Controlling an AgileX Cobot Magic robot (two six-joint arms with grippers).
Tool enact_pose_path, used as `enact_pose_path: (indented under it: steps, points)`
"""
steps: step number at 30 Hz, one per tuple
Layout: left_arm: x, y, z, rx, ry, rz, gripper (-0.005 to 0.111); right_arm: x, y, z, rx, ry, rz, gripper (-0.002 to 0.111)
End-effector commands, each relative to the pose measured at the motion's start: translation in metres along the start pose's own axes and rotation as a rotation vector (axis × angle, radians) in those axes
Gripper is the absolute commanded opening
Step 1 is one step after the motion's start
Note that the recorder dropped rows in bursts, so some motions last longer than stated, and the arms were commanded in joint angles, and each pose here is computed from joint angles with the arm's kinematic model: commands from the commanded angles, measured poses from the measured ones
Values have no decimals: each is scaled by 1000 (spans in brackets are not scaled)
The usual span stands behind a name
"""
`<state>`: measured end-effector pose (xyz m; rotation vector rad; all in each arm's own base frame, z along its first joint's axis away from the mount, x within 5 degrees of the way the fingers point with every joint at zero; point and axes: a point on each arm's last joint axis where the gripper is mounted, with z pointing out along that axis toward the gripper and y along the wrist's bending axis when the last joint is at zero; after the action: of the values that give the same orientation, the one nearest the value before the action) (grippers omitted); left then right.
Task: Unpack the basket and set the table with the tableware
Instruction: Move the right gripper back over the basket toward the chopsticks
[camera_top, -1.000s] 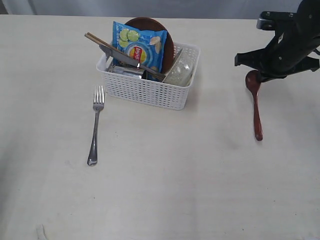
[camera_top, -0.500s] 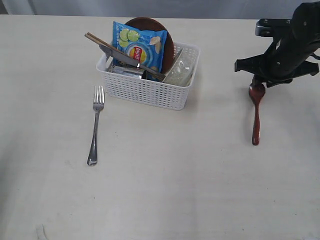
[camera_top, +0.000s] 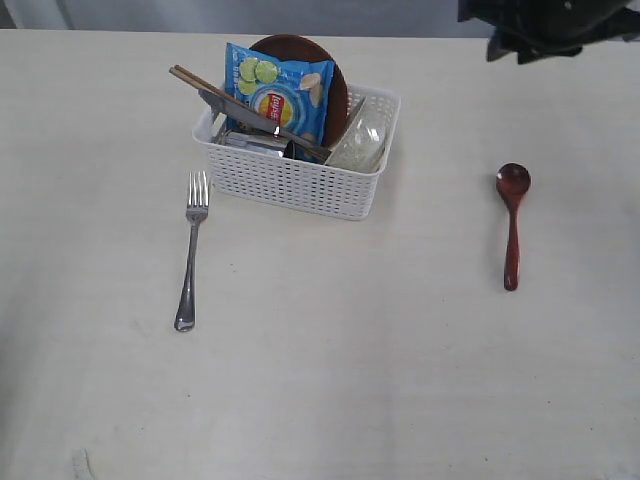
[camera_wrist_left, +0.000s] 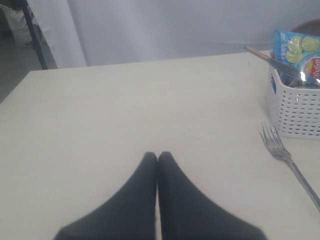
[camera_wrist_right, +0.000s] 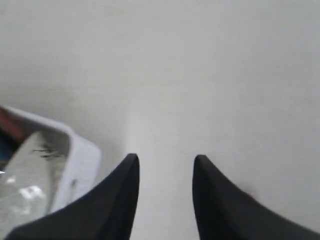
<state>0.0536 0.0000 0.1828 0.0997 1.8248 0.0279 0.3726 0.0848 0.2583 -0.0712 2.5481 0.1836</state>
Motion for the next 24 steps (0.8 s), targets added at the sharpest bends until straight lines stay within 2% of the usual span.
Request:
enact_pose_path:
  steps: [1, 4, 7, 13, 19, 24]
  points:
    - [0, 0, 0, 4, -2, 2, 0, -7, 48, -15, -88, 16, -130, 35]
    - [0, 0, 0, 4, -2, 2, 0, -8, 77, -18, -129, 29, -189, 35]
    - [0, 0, 0, 4, -2, 2, 0, -10, 95, -17, -124, 44, -210, 35]
    - [0, 0, 0, 4, -2, 2, 0, -19, 111, -2, -26, 86, -258, 35]
    - [0, 0, 0, 4, -2, 2, 0, -20, 129, 24, -15, 108, -337, 35]
    - [0, 0, 0, 4, -2, 2, 0, -14, 130, 46, 12, 141, -366, 35]
